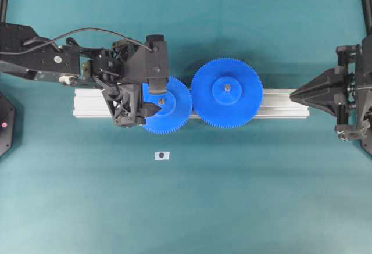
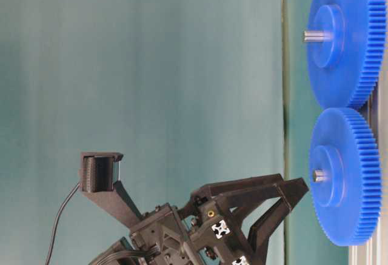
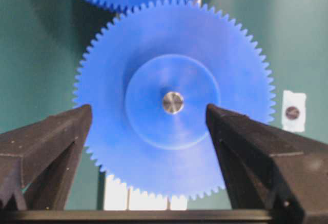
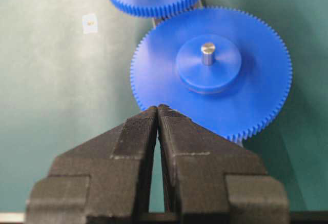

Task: Insert the small gear onto the shaft.
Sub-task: 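Align the gear's hole over the shaft and lower it, meshing with the large gear, then open the left gripper and pull it away from the seated gear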

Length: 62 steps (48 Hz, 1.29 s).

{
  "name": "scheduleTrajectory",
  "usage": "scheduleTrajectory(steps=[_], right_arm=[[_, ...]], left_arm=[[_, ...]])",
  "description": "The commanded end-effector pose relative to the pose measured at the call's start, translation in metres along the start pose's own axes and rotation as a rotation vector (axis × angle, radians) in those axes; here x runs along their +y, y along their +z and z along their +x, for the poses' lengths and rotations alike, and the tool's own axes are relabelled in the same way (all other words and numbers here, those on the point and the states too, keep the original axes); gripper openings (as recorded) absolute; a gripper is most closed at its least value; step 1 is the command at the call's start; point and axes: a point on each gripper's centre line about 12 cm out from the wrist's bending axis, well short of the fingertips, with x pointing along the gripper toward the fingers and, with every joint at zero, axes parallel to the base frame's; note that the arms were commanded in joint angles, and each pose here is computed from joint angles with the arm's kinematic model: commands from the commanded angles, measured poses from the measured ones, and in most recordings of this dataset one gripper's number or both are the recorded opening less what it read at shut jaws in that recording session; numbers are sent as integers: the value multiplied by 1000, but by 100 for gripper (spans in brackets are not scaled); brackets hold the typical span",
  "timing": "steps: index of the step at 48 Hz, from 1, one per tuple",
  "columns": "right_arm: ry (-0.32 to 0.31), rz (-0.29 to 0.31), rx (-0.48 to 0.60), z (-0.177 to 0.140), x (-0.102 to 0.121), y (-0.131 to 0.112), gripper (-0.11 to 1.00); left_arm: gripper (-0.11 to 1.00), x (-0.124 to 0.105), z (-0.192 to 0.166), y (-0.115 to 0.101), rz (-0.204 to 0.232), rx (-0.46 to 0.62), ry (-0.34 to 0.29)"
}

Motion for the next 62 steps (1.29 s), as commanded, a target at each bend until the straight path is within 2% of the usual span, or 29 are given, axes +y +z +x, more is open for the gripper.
scheduleTrajectory(steps=[1,5,11,16,23,29,42,48,55,62], right_arm=[[4,8,-13,0,1,5,13],[4,8,-15,-1,1,5,13],[4,8,-18,-1,1,5,13],[4,9,-23,-2,1,5,13],[5,9,-27,-3,1,6,13],[5,9,-27,-3,1,6,13],[7,8,-31,-4,1,6,13],[6,10,-30,-4,1,6,13],[7,10,-31,-5,1,6,13],[7,10,-31,-6,1,4,13]], left_arm=[[91,0,-8,7,3,-26,2],[91,-1,-13,3,3,-8,0],[91,-2,-18,-17,-3,57,-5],[91,-4,-20,-34,-28,86,-6],[91,-6,-18,-49,-70,92,-8],[91,-11,-12,-51,-76,68,-16],[91,-43,3,-41,-23,67,-75],[91,-62,4,-28,-46,50,-107],[91,-84,-9,0,-82,-21,-153],[91,-86,-22,5,-80,-16,-158]])
